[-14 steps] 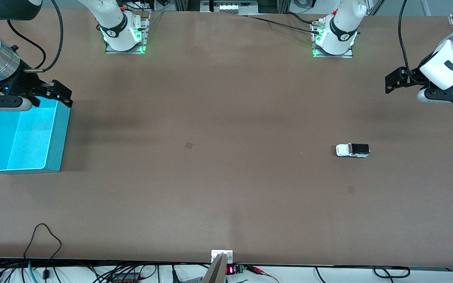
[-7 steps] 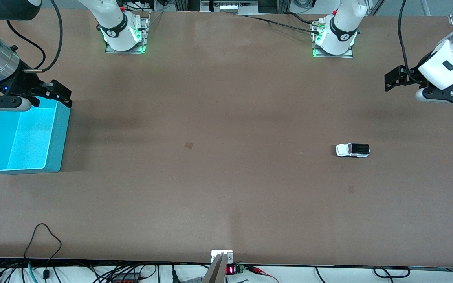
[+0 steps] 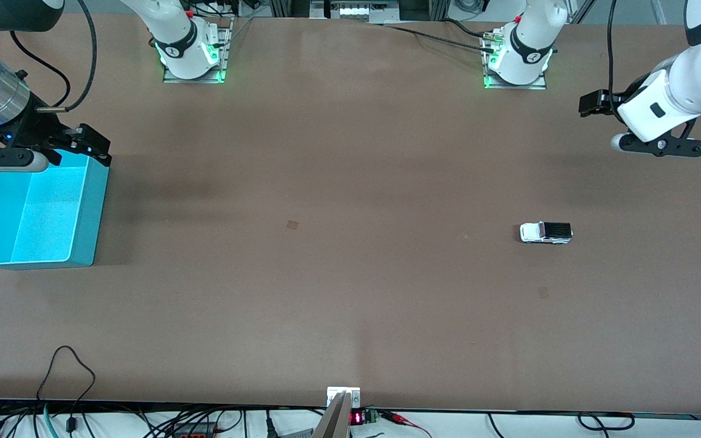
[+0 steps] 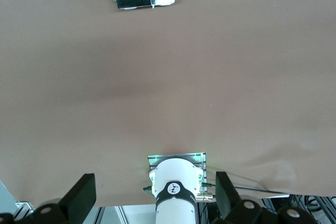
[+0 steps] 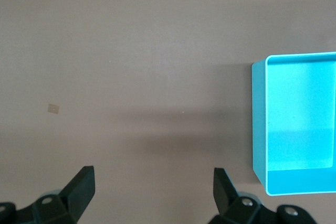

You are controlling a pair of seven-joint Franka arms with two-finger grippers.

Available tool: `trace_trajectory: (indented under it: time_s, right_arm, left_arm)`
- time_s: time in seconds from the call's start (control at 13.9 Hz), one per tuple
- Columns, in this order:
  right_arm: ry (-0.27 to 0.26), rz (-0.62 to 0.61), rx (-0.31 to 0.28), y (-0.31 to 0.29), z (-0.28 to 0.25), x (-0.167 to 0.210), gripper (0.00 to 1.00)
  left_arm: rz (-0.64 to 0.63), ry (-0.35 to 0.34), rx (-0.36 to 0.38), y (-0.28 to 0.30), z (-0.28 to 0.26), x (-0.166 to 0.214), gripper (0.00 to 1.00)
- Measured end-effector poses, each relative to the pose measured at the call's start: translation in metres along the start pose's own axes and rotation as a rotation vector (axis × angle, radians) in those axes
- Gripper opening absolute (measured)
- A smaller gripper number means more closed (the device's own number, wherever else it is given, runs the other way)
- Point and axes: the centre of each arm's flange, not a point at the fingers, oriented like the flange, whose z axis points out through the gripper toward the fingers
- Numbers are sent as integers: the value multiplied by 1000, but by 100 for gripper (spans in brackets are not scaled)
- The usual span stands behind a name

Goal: Wind and store white jeep toy
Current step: 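Lower the open left gripper over the white toy jeep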

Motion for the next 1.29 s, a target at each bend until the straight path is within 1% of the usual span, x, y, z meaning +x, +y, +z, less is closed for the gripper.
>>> trace_trajectory:
  time_s: [0.14, 0.36, 0.65, 0.72, 1.08, 1.29]
  right_arm:
    - [0, 0, 0, 0, 0, 0, 100]
    - [0, 0, 0, 0, 0, 0, 100]
    - [0, 0, 0, 0, 0, 0, 100]
    - [0, 0, 0, 0, 0, 0, 100]
    - [-1, 0, 0, 0, 0, 0, 100]
    - [-1, 0, 0, 0, 0, 0, 100]
  left_arm:
    - [89, 11, 1, 0, 2, 6, 100]
    - [276, 23, 0, -4, 17, 28, 100]
    - [504, 82, 9, -20, 52, 62, 100]
    - [577, 105, 24, -25, 65, 69, 100]
    - [927, 197, 173, -47, 138, 100, 100]
    - [1140, 232, 227, -52, 189, 126, 100]
